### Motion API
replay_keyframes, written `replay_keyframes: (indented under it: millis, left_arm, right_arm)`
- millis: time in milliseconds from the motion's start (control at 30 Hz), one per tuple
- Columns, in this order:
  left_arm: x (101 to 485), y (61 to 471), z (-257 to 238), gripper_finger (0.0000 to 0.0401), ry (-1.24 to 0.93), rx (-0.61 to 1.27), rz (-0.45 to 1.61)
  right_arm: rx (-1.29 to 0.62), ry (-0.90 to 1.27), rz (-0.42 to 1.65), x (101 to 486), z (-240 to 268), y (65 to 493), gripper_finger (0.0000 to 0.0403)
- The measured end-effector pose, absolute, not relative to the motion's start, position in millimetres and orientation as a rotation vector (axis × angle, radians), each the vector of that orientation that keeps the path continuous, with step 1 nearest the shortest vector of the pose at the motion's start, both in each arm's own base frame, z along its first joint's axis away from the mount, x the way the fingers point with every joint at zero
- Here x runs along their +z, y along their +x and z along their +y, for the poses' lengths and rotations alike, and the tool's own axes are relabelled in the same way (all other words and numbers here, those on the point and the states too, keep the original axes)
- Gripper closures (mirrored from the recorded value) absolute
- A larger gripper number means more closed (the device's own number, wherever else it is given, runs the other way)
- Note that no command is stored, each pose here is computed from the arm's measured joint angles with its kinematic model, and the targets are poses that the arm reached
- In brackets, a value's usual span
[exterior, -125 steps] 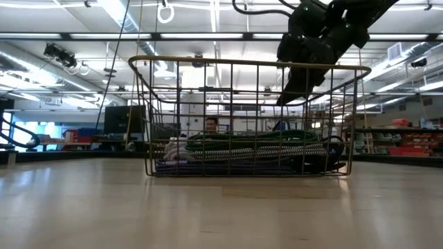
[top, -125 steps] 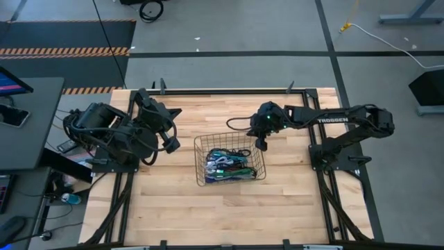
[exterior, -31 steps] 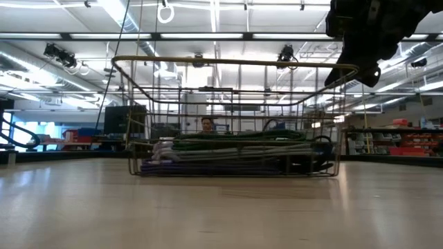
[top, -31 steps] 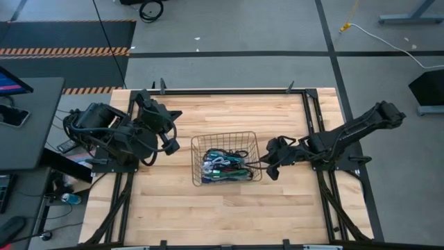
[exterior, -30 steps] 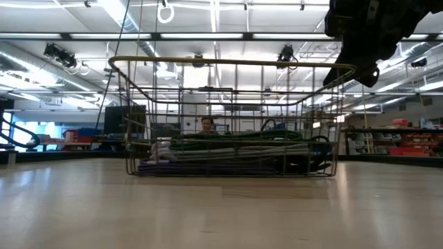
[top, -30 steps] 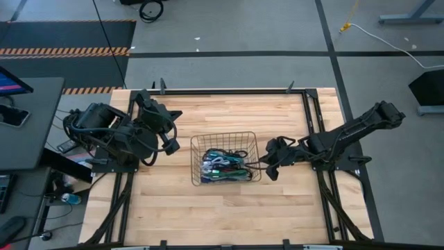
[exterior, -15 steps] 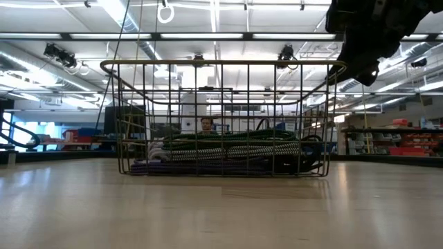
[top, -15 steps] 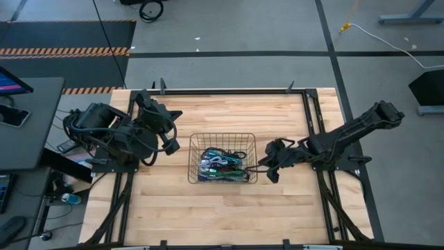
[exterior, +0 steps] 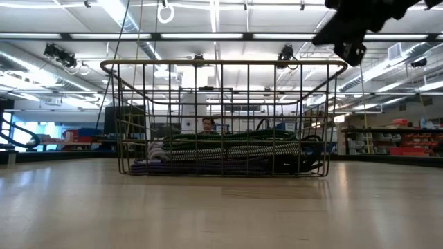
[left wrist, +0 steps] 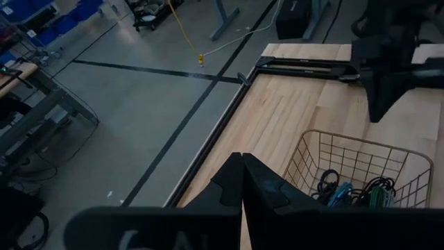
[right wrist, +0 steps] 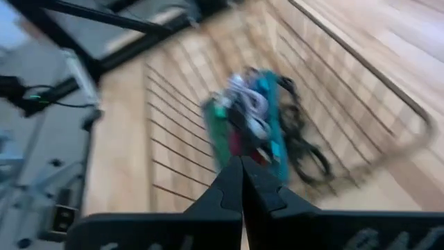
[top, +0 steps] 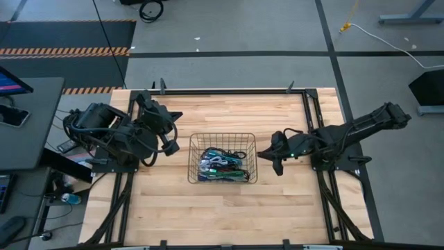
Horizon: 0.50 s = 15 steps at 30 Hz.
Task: Pick and place USB-C Cables
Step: Adjust the wire basket
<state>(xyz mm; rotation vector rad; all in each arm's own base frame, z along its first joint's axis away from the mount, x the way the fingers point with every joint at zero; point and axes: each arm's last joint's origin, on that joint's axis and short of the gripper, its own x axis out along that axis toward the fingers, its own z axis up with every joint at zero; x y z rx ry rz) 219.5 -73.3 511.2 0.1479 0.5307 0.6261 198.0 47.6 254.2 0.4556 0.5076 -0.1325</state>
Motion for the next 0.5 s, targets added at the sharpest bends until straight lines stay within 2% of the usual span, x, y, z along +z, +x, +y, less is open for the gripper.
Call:
replay_keyframes:
  millis: [267,500]
  left_arm:
    - [511.2,219.5,-73.2,0.0397,0.147,0.627,0.53]
    - [511.2,219.5,-73.2,0.0397,0.146,0.627,0.53]
  right_arm:
    - [-0.001,0.428,0.36,266.6,44.3,213.8,0.0403]
    - [0.019,0.421,0.406,257.9,34.9,223.9,0.0403]
